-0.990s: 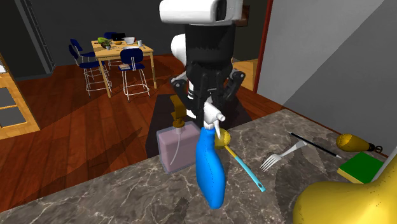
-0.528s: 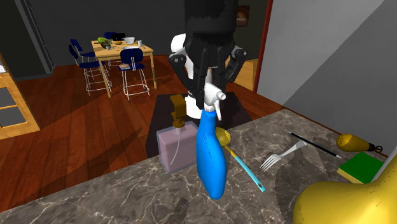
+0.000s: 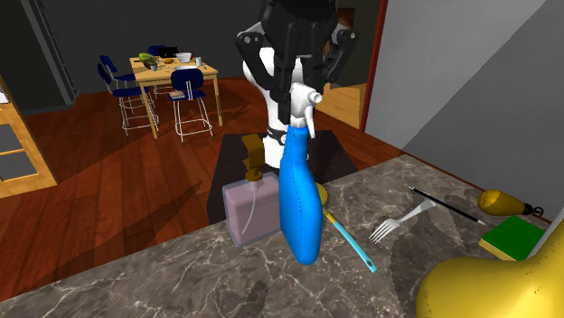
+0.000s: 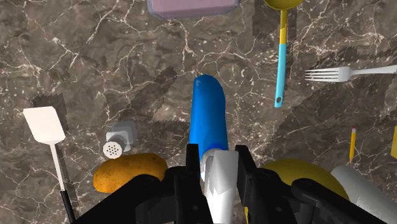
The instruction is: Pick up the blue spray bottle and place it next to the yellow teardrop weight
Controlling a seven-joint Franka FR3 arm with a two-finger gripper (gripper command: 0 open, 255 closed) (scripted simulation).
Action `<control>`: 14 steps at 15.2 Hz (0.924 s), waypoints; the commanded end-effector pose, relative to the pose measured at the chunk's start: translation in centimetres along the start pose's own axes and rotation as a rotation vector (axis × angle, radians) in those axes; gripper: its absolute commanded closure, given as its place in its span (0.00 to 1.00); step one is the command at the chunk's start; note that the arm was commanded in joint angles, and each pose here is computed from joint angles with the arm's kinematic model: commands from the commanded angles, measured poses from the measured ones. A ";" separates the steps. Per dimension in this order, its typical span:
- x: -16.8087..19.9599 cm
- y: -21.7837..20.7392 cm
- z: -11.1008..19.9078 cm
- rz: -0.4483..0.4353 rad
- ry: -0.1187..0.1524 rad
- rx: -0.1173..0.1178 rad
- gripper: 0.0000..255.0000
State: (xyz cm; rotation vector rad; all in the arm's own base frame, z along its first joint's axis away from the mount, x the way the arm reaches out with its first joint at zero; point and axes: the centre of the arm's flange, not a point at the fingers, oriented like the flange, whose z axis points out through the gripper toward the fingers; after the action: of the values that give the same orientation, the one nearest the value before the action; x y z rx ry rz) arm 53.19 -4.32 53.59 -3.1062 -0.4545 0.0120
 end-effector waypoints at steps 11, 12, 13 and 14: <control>-0.1 0.0 -6.3 0.000 0.000 0.000 1.00; -0.1 0.0 -6.8 0.000 0.000 0.000 1.00; -0.1 0.0 -7.3 0.000 0.000 0.000 1.00; -0.1 0.0 -7.8 0.000 0.000 0.000 1.00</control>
State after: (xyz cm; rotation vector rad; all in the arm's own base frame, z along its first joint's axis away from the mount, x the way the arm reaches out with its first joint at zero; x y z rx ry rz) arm 53.06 -4.36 60.91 -3.1063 -0.4543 0.0120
